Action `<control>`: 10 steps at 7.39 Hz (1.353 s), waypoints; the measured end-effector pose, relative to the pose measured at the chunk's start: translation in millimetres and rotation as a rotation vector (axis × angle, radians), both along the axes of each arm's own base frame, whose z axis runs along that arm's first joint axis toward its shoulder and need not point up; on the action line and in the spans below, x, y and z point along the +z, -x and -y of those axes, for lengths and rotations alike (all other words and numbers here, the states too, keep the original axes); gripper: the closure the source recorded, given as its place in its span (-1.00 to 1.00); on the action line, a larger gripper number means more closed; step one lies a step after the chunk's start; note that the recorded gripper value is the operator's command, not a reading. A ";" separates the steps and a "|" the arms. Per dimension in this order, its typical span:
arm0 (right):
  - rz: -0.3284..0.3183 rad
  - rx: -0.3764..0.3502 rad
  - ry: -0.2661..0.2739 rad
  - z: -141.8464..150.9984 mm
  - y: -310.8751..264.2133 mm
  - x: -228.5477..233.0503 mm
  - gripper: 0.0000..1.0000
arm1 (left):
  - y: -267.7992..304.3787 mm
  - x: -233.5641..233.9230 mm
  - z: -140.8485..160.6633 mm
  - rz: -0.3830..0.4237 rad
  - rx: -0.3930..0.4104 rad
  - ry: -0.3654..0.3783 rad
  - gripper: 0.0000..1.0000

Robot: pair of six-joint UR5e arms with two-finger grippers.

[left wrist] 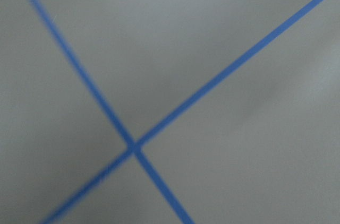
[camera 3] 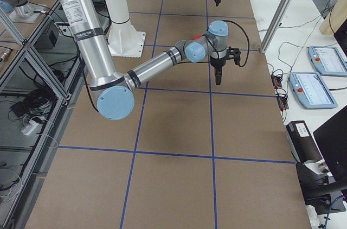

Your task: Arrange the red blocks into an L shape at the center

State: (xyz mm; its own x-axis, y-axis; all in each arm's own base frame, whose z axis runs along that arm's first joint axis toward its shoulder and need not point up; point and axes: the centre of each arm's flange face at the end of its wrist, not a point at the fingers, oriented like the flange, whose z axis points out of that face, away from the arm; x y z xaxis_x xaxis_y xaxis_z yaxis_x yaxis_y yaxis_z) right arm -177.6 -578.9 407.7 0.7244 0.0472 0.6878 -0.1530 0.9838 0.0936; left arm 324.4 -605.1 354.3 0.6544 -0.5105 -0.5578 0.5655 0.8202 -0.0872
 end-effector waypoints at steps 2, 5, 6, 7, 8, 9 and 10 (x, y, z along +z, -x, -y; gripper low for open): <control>0.005 -0.013 0.027 -13.7 -80.9 59.6 -0.98 | 96.6 59.5 -13.1 -0.002 0.276 -0.129 -1.00; 0.061 0.025 0.083 -48.5 -168.7 117.4 -0.98 | 246.2 154.2 -54.1 0.014 0.581 -0.266 -1.00; 0.071 0.014 0.078 -59.1 -184.2 130.2 -0.98 | 297.8 186.7 -67.2 0.000 0.620 -0.284 -1.00; 0.068 -0.014 0.063 -71.4 -196.3 146.1 -0.98 | 342.1 223.3 -86.0 -0.030 0.627 -0.280 -1.00; 0.066 -0.035 0.054 -82.9 -205.0 159.5 -0.98 | 366.5 253.9 -103.9 -0.057 0.619 -0.261 -1.00; 0.072 -0.045 0.057 -93.2 -210.8 169.6 -0.98 | 377.6 276.3 -113.8 -0.072 0.610 -0.237 -1.00; 0.079 -0.045 0.066 -101.3 -215.1 177.4 -0.98 | 381.3 288.4 -115.7 -0.077 0.610 -0.225 -1.00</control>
